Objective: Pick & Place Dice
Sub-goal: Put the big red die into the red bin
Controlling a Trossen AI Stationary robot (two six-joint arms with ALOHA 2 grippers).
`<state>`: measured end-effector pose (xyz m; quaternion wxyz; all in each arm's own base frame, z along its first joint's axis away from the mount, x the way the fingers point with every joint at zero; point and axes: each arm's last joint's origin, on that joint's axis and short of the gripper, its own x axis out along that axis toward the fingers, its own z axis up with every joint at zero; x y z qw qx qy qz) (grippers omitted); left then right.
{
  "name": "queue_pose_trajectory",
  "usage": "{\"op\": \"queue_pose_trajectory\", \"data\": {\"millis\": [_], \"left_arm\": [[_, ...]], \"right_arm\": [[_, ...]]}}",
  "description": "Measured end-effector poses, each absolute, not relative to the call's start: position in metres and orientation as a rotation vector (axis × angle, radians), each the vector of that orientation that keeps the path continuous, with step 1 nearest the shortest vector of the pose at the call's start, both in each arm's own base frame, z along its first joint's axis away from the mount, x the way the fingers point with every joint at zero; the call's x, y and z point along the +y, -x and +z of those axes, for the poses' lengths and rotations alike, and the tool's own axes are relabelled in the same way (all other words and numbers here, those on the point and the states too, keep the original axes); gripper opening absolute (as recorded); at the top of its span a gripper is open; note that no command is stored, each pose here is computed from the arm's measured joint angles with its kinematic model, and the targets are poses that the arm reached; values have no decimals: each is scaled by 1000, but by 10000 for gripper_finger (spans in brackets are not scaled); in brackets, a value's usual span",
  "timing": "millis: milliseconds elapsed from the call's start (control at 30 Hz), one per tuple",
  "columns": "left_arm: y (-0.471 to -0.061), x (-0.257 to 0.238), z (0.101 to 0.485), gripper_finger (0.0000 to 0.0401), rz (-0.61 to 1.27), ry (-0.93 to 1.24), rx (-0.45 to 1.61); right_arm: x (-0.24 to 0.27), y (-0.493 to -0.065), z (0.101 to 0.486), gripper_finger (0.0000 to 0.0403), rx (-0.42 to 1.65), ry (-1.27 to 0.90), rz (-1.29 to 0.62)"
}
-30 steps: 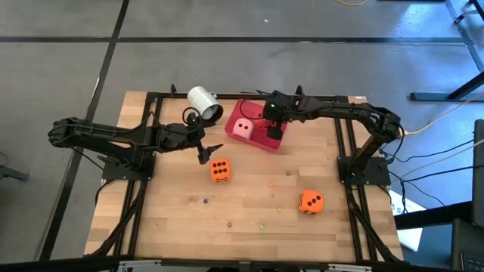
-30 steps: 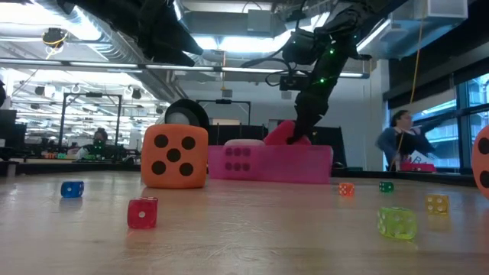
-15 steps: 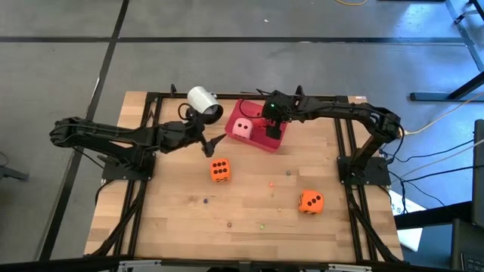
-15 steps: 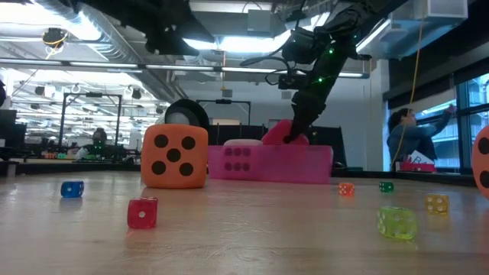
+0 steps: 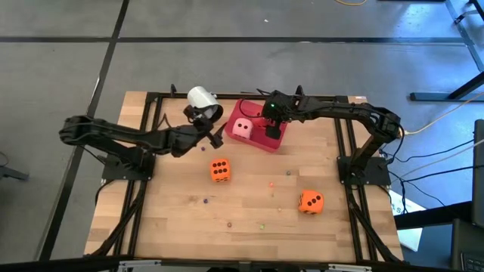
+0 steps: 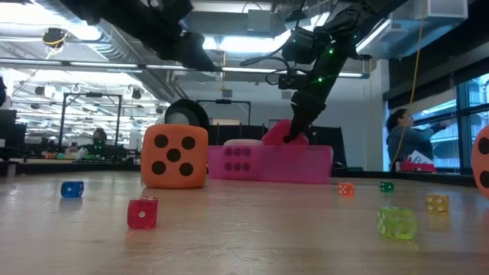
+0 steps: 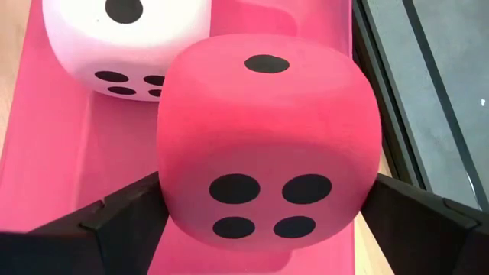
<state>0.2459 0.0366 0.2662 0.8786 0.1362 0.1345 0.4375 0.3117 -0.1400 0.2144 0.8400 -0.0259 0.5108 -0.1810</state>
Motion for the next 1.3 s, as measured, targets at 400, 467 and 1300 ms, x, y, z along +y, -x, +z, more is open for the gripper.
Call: {"op": "queue_pose_trajectory", "data": {"millis": [400,467,1300], "left_arm": [[-250,39,261,393,889,-188,247],[-251,39,261,393,827,-168,242],[-306,88,211,138,316,-331,266]], "right_arm": [[-140,-312,214,397,1080,53,-384],[-140,-312,214,397,1079,51,-384],[-140,-312,215,397,1074,44,-387]]}}
